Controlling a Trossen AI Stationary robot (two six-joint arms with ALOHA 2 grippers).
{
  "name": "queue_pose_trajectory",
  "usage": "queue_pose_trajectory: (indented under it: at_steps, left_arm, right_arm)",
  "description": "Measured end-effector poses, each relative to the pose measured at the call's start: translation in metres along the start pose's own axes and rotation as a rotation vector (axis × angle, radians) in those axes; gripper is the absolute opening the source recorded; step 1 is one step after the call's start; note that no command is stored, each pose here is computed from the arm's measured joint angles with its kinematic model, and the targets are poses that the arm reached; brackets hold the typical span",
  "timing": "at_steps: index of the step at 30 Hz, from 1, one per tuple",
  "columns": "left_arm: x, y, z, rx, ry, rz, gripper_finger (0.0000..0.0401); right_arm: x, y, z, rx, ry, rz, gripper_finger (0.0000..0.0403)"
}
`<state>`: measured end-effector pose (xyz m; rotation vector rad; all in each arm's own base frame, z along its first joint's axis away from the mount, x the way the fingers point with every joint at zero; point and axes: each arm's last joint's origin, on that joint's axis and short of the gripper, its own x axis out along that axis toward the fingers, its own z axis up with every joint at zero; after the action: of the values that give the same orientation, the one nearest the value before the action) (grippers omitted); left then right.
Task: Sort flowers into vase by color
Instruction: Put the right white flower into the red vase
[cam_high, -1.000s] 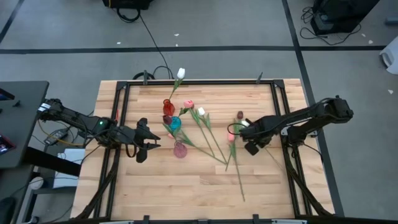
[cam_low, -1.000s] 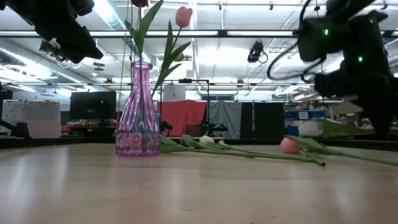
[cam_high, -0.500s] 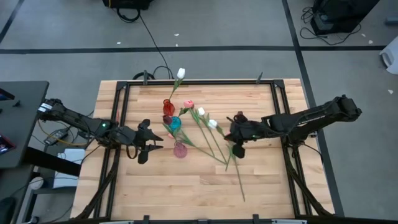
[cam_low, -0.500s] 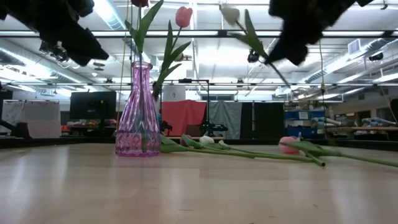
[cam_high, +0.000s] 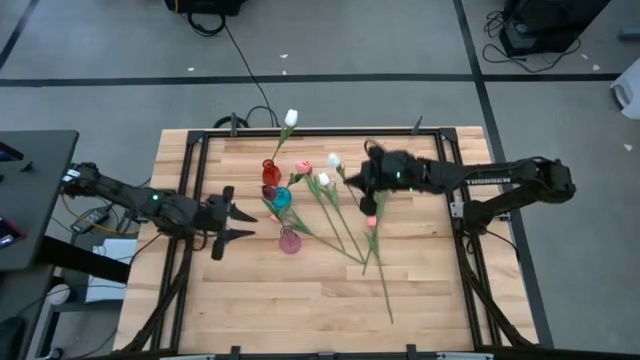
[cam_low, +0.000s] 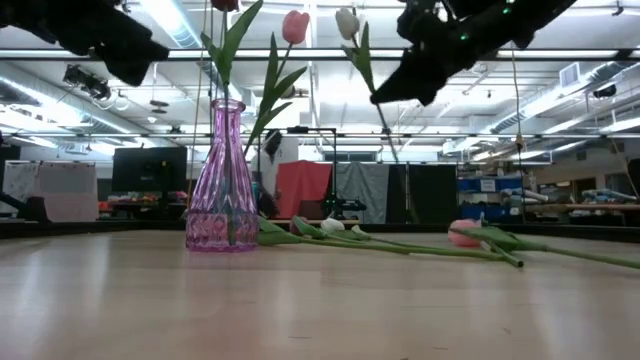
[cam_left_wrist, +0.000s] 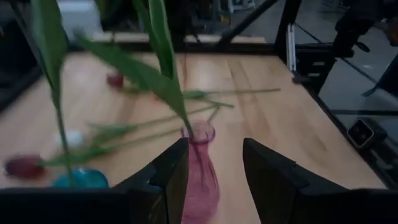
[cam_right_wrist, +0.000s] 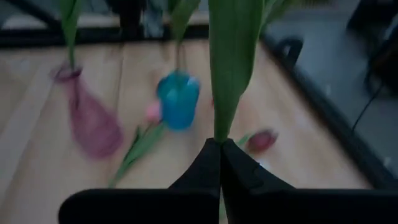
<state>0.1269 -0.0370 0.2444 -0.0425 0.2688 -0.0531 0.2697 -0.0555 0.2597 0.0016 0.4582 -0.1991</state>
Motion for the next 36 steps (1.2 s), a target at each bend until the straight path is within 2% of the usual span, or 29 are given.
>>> queue_pose_trajectory:
  at_steps: [6,12,19,26,31,36]
  left_arm:
    - [-0.012,0.005,0.005,0.104,-0.074,0.079,0.0156]
    - [-0.011,0.007,0.006,0.078,-0.081,0.155,0.0156]
    - [-0.011,0.008,0.009,0.130,-0.115,0.187,0.0156]
    - [-0.012,0.013,0.016,0.223,-0.164,0.277,0.0156]
    - [-0.009,0.021,0.019,0.230,-0.179,0.262,0.0156]
    - [0.001,0.027,0.019,0.217,-0.163,0.216,0.0156]
  right_arm:
    - [0.011,-0.042,0.010,-0.026,-0.195,0.051,0.0008]
    - [0.039,-0.069,-0.003,0.004,-0.236,0.111,0.0008]
    - [0.054,-0.084,-0.012,0.036,-0.274,0.098,0.0008]
    - [0.051,-0.093,-0.012,0.044,-0.284,0.082,0.0008]
    - [0.047,-0.106,-0.012,0.054,-0.283,0.080,0.0008]
    - [0.042,-0.120,0.008,0.040,-0.315,0.097,0.0007]
